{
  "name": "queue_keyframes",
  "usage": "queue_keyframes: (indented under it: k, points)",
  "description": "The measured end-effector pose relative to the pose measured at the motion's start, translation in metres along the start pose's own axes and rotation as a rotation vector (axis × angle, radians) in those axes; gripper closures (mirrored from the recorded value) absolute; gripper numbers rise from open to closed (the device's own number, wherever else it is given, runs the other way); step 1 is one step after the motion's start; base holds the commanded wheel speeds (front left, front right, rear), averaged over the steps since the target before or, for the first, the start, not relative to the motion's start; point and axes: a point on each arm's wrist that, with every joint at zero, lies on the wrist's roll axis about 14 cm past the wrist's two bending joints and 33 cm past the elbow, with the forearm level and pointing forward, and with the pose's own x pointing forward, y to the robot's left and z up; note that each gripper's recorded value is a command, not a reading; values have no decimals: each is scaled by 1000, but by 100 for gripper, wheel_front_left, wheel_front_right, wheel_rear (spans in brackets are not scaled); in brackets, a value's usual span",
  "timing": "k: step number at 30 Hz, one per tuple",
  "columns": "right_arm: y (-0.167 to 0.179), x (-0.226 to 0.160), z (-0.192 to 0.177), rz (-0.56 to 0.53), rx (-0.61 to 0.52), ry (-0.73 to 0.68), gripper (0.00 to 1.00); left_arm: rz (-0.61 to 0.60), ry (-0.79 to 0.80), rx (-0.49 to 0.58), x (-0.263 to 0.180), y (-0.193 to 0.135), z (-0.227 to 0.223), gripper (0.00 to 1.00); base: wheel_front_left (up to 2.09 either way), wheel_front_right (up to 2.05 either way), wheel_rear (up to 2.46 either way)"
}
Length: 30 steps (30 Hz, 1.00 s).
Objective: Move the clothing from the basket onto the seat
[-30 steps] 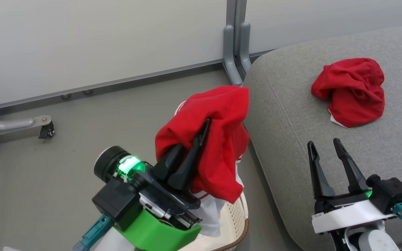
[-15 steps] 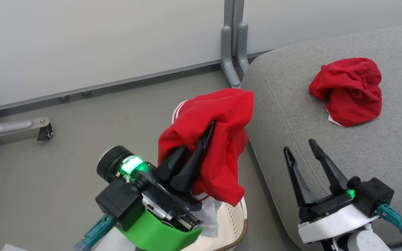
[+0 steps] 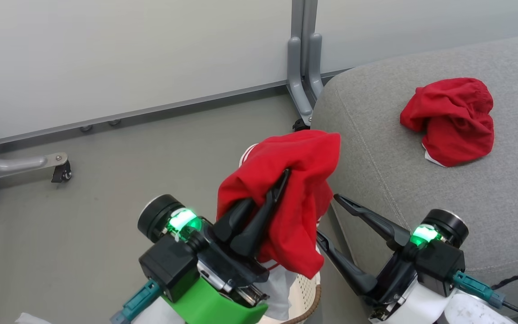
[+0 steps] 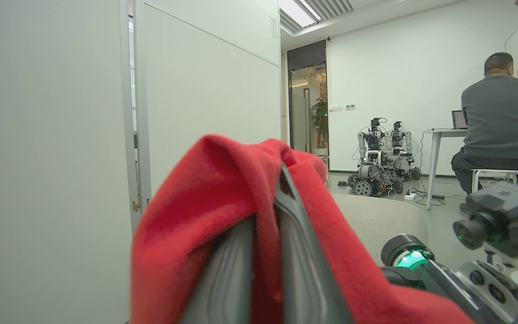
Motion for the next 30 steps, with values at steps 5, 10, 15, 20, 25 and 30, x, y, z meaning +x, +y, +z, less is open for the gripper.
queue_keyframes:
  k: [5, 10, 15, 20, 25, 30]
  points:
    - [2, 6, -2, 58, -66, 17, 0, -15, 16, -4, -2, -5, -4, 100, 0, 0, 0]
    - [7, 13, -7, 100, -88, 30, 0, -31, 27, 3, -3, -6, -6, 100, 0, 0, 0]
    - [10, 18, -16, 135, -118, 58, 0, -43, 39, -2, -4, -10, -9, 100, 0, 0, 0]
    - [5, 21, -24, 132, -131, 83, 0, -59, 46, -7, -4, -15, -11, 100, 0, 0, 0]
    - [9, 25, -30, 141, -123, 96, 0, -69, 51, -16, -4, -18, -13, 100, 0, 0, 0]
    - [13, 29, -35, 153, -125, 104, 0, -73, 56, -23, -5, -20, -14, 100, 0, 0, 0]
